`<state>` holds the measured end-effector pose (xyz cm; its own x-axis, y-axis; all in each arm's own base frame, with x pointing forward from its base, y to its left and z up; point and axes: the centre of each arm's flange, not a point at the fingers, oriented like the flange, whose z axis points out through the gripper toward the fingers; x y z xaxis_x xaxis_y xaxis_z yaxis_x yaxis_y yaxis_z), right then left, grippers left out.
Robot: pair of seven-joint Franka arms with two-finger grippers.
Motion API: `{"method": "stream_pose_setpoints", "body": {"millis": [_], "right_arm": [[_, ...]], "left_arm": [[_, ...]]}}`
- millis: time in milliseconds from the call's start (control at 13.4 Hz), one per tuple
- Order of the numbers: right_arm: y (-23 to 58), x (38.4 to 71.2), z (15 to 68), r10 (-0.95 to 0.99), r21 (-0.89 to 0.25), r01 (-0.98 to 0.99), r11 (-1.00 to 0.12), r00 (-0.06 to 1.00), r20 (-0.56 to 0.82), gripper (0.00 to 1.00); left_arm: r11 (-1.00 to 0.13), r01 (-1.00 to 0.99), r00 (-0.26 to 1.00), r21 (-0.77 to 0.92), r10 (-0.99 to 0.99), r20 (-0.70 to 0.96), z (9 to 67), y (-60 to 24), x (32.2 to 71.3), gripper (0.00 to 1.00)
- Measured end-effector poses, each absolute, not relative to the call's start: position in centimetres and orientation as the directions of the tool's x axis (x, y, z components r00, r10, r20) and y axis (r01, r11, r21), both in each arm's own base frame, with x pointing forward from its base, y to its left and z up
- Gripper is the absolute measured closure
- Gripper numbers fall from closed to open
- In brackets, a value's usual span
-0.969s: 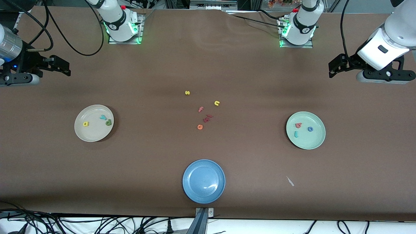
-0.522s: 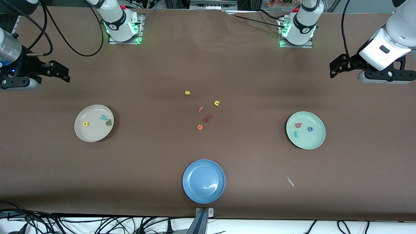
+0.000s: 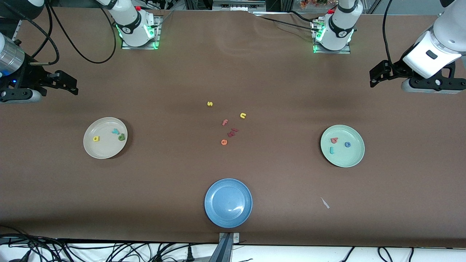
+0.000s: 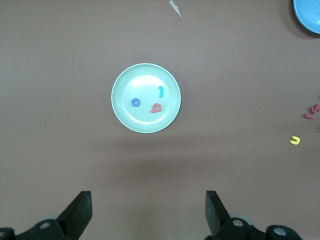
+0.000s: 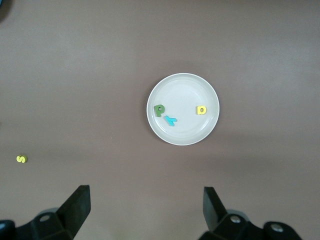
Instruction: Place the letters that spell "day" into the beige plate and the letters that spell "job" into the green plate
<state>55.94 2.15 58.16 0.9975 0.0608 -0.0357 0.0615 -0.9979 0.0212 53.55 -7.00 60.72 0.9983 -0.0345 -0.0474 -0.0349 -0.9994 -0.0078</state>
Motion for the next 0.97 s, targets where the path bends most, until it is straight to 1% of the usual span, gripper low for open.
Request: {"method": "stream_pose_setpoints", "body": {"millis": [298,969], "right_arm": [[2.15,55.97,58.19,0.06,0.021,0.061,-0.998,0.998,-0.032,0.0],[2.14,56.27,58.05,0.06,0.022,0.06,-0.998,0.998,-0.026,0.0]], "left_arm": [[-0.999,-0.036,0.998,-0.007,-0.036,-0.046,60.67,-7.15,54.23,0.0],[-1.0,-0.03,0.999,-0.006,-0.03,-0.045,60.74,-6.84,54.44,0.0]]}}
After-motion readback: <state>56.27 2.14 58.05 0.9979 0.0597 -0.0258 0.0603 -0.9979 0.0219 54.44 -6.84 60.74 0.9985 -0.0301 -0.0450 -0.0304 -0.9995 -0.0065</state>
